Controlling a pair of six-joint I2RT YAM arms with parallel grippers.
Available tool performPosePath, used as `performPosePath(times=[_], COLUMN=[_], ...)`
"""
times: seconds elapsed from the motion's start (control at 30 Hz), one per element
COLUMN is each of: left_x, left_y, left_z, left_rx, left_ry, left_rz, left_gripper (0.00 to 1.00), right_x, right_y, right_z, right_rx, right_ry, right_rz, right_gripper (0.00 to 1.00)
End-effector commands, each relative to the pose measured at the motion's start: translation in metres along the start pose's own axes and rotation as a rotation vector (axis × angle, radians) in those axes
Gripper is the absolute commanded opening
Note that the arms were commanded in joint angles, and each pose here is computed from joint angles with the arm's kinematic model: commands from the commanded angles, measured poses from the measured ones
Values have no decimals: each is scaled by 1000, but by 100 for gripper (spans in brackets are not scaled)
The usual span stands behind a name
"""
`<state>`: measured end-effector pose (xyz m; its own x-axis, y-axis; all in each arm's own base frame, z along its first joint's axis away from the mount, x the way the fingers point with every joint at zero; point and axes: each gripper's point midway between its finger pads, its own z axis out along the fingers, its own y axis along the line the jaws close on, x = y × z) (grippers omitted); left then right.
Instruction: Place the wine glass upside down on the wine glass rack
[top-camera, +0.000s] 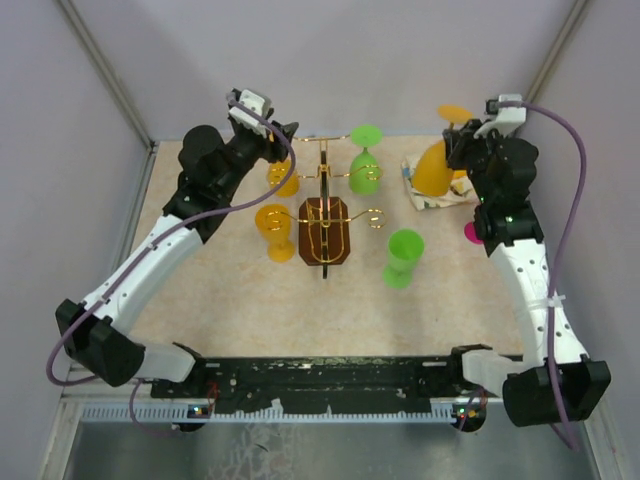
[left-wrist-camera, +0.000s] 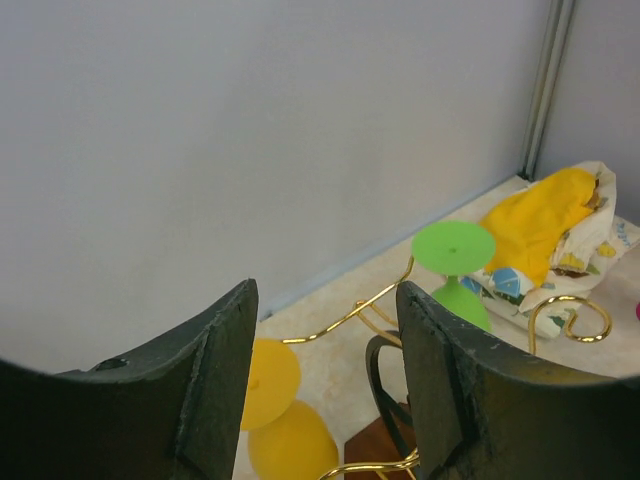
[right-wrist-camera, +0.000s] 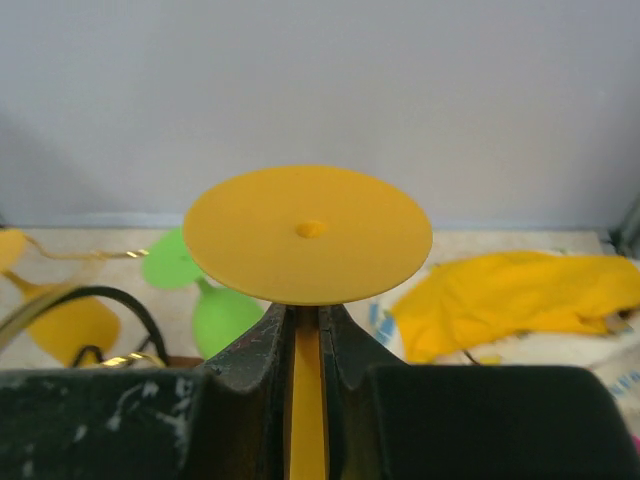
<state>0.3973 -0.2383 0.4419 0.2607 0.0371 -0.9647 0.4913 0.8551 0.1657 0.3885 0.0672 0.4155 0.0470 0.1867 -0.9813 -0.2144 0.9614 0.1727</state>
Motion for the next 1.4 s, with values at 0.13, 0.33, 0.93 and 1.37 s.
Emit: performPosePath(times=[0.13, 0.33, 0.93, 1.37], left_x=[5, 4, 34, 37], left_y=[13, 32, 73, 82], left_z=[-1, -11, -19, -19], left_rx=[62, 17, -27, -42], left_ry=[23, 22, 150, 154], left_rz=[-130, -129, -225, -201], left_gripper=[64, 64, 65, 66], right_x=[22, 44, 79, 101], right_y=[-28, -16, 31, 64], right_z=[-8, -15, -31, -30], right_rx=[37, -56, -360, -555], right_ry=[-115, -218, -298, -273], right_rz=[-190, -220, -193, -177], right_gripper=[4, 4, 2, 1])
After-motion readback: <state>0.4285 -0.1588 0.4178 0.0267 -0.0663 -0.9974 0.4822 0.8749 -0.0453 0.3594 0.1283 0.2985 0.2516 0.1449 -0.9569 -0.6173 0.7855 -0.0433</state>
